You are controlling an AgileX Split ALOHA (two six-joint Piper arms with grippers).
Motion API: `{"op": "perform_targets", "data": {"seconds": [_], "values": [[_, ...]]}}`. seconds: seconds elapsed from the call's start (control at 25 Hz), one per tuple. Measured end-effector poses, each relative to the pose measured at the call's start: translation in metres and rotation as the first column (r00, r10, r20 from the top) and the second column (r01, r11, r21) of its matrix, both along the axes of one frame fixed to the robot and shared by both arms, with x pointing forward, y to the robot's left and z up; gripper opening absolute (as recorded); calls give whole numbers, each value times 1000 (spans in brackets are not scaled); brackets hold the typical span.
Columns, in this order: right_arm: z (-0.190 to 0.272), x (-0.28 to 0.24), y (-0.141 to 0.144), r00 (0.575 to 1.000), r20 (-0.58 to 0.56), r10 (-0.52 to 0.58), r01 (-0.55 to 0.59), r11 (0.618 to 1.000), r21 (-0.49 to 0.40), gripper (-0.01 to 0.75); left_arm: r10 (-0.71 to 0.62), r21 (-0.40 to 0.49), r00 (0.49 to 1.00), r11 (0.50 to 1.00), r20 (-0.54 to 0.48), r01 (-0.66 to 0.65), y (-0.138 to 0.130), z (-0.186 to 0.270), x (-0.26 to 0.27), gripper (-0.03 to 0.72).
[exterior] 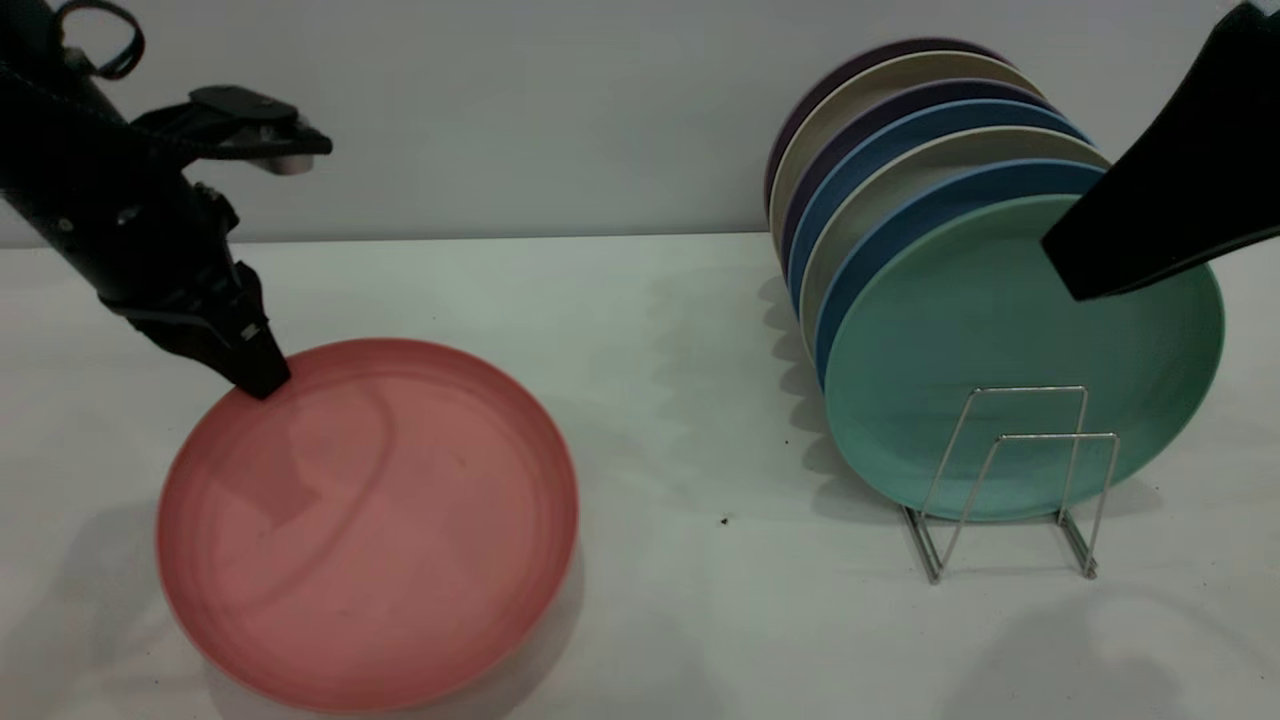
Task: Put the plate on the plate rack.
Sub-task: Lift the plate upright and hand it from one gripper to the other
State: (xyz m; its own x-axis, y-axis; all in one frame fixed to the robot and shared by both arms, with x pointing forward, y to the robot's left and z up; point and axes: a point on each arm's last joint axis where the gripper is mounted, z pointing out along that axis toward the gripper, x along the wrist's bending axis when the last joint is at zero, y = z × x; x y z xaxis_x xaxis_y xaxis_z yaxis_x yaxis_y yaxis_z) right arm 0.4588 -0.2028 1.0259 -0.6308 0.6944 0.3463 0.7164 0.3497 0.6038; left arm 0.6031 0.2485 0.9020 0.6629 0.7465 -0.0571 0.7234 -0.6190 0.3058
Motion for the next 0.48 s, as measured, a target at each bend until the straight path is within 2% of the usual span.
{"op": "perform_targets", "data": {"seconds": [0.28, 0.48], "values": [[3, 16, 5, 999, 0, 42, -42, 999, -1, 241, -88, -5, 993, 996, 75, 89, -22, 34, -8, 12], [-7, 29, 9, 997, -24, 76, -76, 997, -1, 271, -152, -11, 983, 988, 103, 154, -40, 52, -17, 12]]}}
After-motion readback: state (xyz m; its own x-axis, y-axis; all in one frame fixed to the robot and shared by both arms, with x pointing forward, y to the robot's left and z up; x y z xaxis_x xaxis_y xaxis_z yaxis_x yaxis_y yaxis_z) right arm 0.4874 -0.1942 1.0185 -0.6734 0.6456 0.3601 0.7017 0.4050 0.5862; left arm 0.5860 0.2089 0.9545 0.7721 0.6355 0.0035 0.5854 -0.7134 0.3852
